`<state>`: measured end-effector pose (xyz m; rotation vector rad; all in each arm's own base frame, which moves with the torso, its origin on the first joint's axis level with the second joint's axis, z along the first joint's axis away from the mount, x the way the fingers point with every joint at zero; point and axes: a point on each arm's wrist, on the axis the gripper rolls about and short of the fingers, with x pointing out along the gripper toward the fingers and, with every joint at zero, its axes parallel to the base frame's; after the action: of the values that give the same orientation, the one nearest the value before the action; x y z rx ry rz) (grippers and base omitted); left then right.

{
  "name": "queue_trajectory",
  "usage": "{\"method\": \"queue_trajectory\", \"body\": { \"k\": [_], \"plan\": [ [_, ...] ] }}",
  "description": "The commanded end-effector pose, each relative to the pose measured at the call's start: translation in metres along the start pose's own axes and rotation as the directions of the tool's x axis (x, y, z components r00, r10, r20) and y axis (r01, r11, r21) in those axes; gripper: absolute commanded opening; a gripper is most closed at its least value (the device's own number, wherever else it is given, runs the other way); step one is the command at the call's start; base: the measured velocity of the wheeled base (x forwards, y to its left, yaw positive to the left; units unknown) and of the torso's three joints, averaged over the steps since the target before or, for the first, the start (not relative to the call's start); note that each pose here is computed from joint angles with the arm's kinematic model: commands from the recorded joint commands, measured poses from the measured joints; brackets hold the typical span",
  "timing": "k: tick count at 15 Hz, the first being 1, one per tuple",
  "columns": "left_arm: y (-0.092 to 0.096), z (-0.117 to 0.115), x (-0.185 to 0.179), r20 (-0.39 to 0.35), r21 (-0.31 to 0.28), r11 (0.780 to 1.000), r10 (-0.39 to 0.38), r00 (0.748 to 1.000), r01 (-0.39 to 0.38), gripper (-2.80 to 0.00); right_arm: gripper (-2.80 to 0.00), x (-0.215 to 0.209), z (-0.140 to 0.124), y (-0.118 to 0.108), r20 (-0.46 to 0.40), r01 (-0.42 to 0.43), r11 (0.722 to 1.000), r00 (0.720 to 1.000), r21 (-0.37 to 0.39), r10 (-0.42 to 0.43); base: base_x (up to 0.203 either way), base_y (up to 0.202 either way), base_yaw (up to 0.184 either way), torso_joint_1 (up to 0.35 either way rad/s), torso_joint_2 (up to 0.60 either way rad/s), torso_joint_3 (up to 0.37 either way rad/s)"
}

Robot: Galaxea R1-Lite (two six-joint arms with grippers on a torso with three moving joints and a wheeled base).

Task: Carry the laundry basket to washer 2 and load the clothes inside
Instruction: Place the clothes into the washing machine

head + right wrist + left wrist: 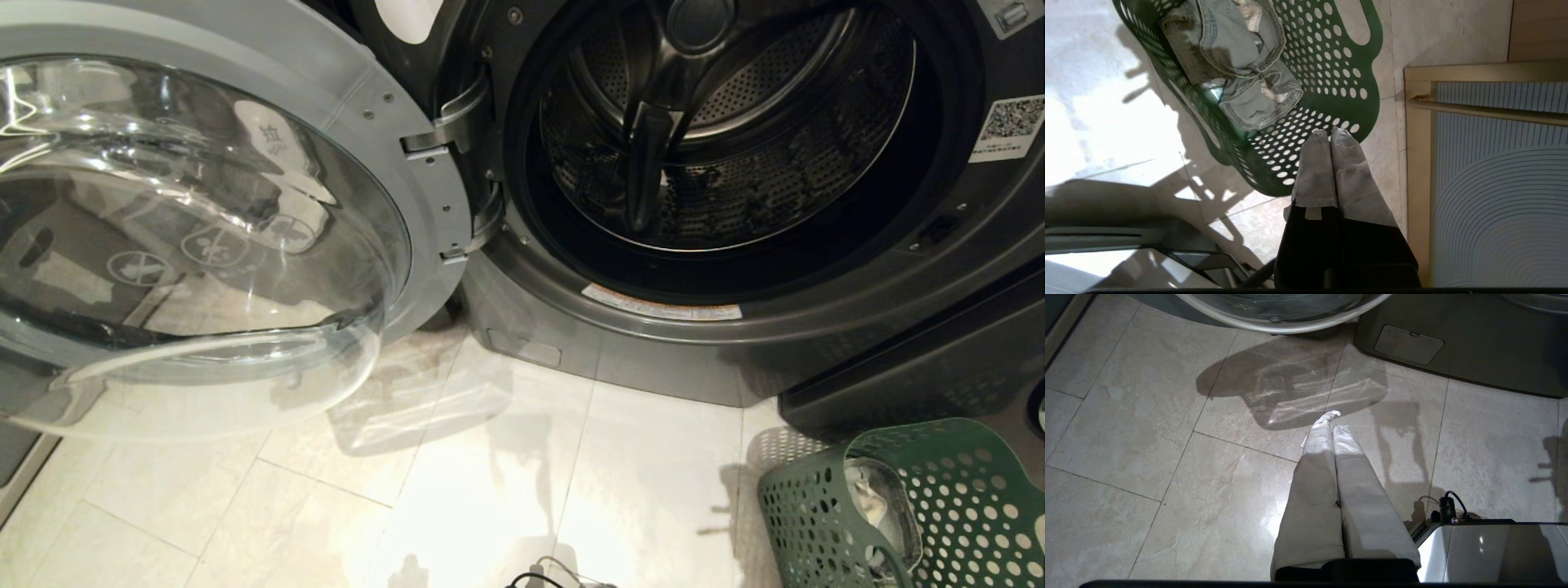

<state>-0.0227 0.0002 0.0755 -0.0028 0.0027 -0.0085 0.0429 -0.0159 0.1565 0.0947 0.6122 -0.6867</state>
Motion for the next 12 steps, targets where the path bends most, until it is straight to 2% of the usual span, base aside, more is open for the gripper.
{"method": "queue_trajectory", "body": {
  "k": [1,3,5,7,8,9,12],
  "plan": [
    [0.0,0.0,0.0,-0.001,0.0,1.0,0.0,1.0,0.0,-2.8,-2.8,0.012,0.017,0.011,-0.064,0.026,1.0,0.998,0.009,-0.026,0.0,0.0,0.0,0.0,0.0,0.0],
    [0.0,0.0,0.0,-0.001,0.0,1.0,-0.001,1.0,0.001,-2.8,-2.8,0.026,0.036,0.021,-0.121,0.065,0.995,0.991,0.081,-0.055,0.0,0.0,0.0,0.0,0.0,0.0],
    [0.0,0.0,0.0,-0.001,0.0,1.0,-0.001,1.0,0.001,-2.8,-2.8,0.041,0.045,0.019,-0.196,0.125,0.981,0.976,0.151,-0.094,0.0,0.0,0.0,0.0,0.0,0.0],
    [0.0,0.0,0.0,0.0,0.0,1.0,-0.001,1.0,0.001,-2.8,-2.8,0.054,0.042,0.006,-0.282,0.18,0.971,0.95,0.155,-0.13,0.0,0.0,0.0,0.0,0.0,0.0],
    [0.0,0.0,0.0,0.0,0.0,1.0,-0.001,1.0,0.001,-2.8,-2.8,0.059,0.038,0.001,-0.325,0.157,0.978,0.94,0.141,-0.104,0.0,0.0,0.0,0.0,0.0,0.0],
    [0.0,0.0,0.0,-0.001,0.0,1.0,-0.001,1.0,0.001,-2.8,-2.8,0.063,0.032,0.0,-0.357,0.079,0.986,0.934,0.15,-0.02,0.0,0.0,0.0,0.0,0.0,0.0],
    [0.0,0.0,0.0,-0.002,0.0,1.0,0.001,1.0,-0.001,-2.8,-2.8,0.079,0.009,0.002,-0.425,-0.05,0.978,0.895,0.201,0.133,0.0,0.0,0.0,0.0,0.0,0.0]
  ]
}}
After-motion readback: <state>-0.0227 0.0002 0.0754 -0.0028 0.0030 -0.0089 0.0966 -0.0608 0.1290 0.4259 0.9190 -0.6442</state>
